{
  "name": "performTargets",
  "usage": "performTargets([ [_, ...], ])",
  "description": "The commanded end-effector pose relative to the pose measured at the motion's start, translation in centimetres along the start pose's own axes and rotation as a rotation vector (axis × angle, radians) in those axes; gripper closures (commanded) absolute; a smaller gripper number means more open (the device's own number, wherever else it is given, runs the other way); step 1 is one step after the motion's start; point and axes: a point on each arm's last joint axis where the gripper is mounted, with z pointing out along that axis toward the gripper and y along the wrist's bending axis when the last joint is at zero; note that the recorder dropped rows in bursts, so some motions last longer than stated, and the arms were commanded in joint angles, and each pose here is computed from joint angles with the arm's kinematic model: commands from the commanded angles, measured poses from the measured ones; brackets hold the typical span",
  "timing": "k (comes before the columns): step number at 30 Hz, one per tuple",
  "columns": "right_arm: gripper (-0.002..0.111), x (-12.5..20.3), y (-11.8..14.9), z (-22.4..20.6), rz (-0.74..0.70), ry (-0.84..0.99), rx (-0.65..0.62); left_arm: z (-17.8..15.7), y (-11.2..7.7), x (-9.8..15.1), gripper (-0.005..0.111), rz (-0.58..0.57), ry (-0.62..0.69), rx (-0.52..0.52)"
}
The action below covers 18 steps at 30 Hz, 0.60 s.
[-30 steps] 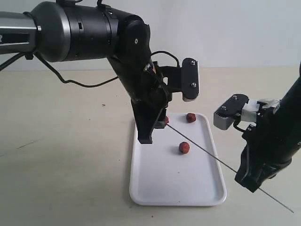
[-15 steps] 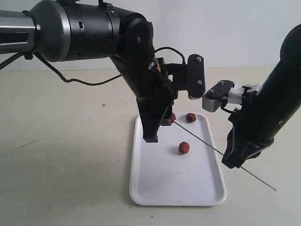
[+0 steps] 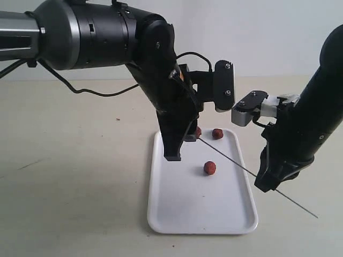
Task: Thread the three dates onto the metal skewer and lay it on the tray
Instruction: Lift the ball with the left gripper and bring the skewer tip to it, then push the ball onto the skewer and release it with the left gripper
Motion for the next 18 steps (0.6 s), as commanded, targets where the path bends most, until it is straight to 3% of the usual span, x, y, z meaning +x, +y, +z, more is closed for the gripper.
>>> performTargets([
  [1,0.108,-0.91,0.19,-0.45,0.039,-0.064,-0.017,-0.19,-0.54,-1.35,0.073,0.005,-0.049,-0.005],
  [9,0.108,-0.87,0.19,-0.45,0.039,-0.059,-0.017,-0.49,-0.47,-1.40,0.052,0.003,-0.054,-0.012],
  [18,0.108,-0.62,0.14,-0.44,0.046,-0.032,-0.011,-1.11,-0.40,-1.49,0.052,-0.021,-0.061,-0.020],
])
